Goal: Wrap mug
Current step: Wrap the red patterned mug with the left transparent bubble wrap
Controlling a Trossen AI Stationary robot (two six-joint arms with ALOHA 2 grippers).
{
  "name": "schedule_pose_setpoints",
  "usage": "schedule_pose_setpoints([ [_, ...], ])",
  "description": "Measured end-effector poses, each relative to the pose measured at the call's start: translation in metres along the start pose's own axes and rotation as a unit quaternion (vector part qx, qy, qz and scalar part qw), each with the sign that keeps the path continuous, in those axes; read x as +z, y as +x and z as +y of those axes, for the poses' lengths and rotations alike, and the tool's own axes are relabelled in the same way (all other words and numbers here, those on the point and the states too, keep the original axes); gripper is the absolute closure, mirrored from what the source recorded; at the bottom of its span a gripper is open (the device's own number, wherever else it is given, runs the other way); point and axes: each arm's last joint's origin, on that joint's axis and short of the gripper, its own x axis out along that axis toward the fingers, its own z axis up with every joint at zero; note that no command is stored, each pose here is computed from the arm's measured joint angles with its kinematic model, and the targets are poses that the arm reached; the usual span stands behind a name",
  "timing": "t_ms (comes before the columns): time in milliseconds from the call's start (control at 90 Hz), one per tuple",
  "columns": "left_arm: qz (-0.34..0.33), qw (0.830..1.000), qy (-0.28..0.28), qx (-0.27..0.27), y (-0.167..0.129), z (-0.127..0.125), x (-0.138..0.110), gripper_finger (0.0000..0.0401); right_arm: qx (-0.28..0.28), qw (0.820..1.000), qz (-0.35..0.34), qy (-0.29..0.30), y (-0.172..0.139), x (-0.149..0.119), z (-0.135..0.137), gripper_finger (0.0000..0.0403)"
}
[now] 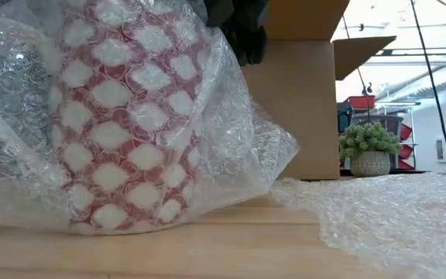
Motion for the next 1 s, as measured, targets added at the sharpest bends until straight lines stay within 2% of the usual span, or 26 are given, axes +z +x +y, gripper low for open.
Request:
schedule_pose_setpoints([
  [300, 0.002, 1.000, 0.001, 0.003, 0.000, 0.001, -0.001, 0.0271, 0.002, 1.000, -0.004, -0.004, -0.002, 0.001, 0.000, 0.0158],
  [778, 0.003, 1.000, 0.003, 0.008, 0.001, 0.002, -0.001, 0.0271, 0.008, 1.000, -0.013, -0.012, -0.023, 0.008, -0.005, 0.0158],
  [1000, 0.003, 1.000, 0.003, 0.008, 0.001, 0.002, -0.001, 0.0271, 0.007, 1.000, -0.012, -0.016, -0.055, 0.014, -0.016, 0.0158],
])
